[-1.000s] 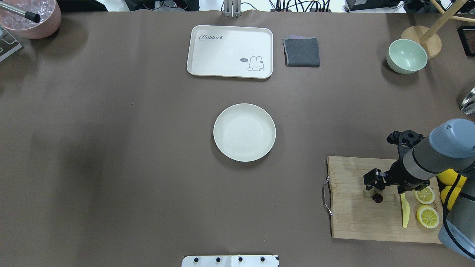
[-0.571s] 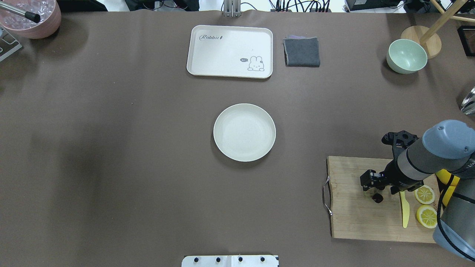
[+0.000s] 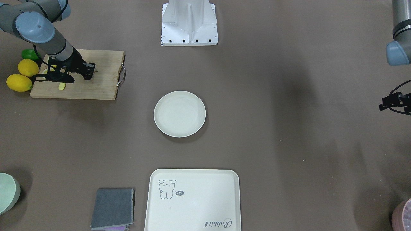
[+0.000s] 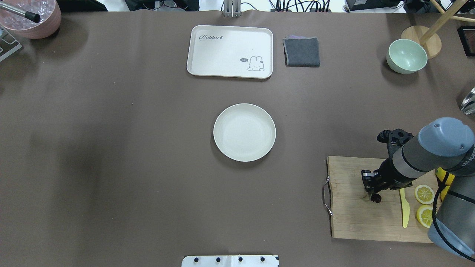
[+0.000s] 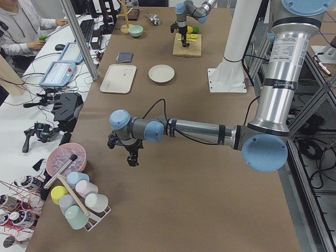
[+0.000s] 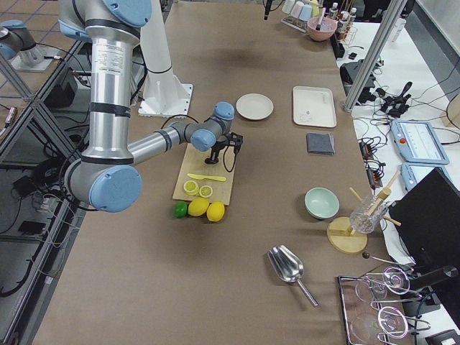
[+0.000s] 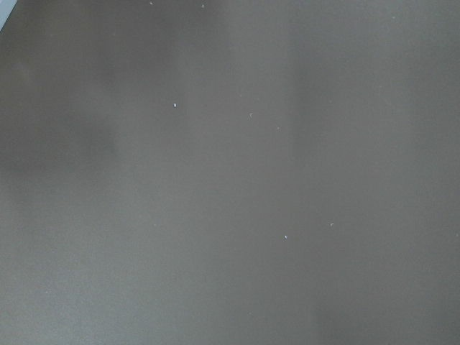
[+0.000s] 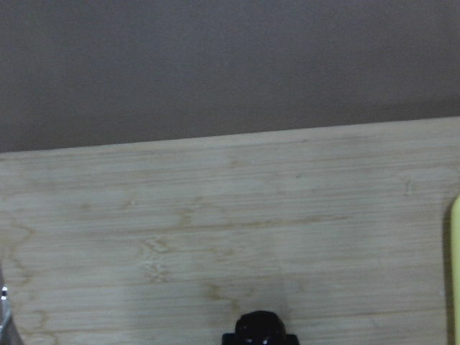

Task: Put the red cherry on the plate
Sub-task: 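Lift the cherry with the right gripper and carry it over the white plate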

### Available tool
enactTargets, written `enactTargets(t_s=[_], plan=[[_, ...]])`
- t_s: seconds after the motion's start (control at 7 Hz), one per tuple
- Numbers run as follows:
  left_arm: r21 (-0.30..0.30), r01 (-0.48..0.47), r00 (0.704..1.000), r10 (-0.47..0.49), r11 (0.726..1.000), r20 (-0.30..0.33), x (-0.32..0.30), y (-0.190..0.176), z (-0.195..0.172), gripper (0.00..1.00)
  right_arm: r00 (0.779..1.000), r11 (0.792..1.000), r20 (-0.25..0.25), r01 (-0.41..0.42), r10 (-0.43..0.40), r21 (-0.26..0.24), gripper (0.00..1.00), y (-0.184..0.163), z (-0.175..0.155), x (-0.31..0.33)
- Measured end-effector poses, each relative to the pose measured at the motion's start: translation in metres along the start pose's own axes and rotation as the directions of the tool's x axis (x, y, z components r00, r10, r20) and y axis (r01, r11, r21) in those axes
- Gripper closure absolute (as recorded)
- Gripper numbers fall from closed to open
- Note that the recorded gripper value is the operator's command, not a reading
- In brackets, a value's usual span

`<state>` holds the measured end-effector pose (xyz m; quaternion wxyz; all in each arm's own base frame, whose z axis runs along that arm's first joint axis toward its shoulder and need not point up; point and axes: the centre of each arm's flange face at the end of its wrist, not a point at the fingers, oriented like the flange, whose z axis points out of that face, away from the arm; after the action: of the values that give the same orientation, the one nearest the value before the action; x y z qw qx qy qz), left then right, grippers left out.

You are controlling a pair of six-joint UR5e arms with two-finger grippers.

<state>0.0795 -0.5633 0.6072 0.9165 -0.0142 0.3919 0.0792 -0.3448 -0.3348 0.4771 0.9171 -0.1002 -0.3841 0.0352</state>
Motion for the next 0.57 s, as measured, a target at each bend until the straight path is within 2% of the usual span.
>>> enactTargets(t_s=[0.29,0.57], plan=[[-0.002,0.001,1.0,-0.001,1.0,0.0,0.0,0.0,0.001,0.02,1.0,1.0,0.01,-0.026,0.026,-0.002,1.0,-0.018,-0.021,-0.039],[-0.006,0.002,1.0,-0.002,1.0,-0.001,-0.001,0.0,0.003,0.02,0.997,0.997,0.019,-0.073,0.073,0.002,1.0,-0.05,-0.071,-0.108]])
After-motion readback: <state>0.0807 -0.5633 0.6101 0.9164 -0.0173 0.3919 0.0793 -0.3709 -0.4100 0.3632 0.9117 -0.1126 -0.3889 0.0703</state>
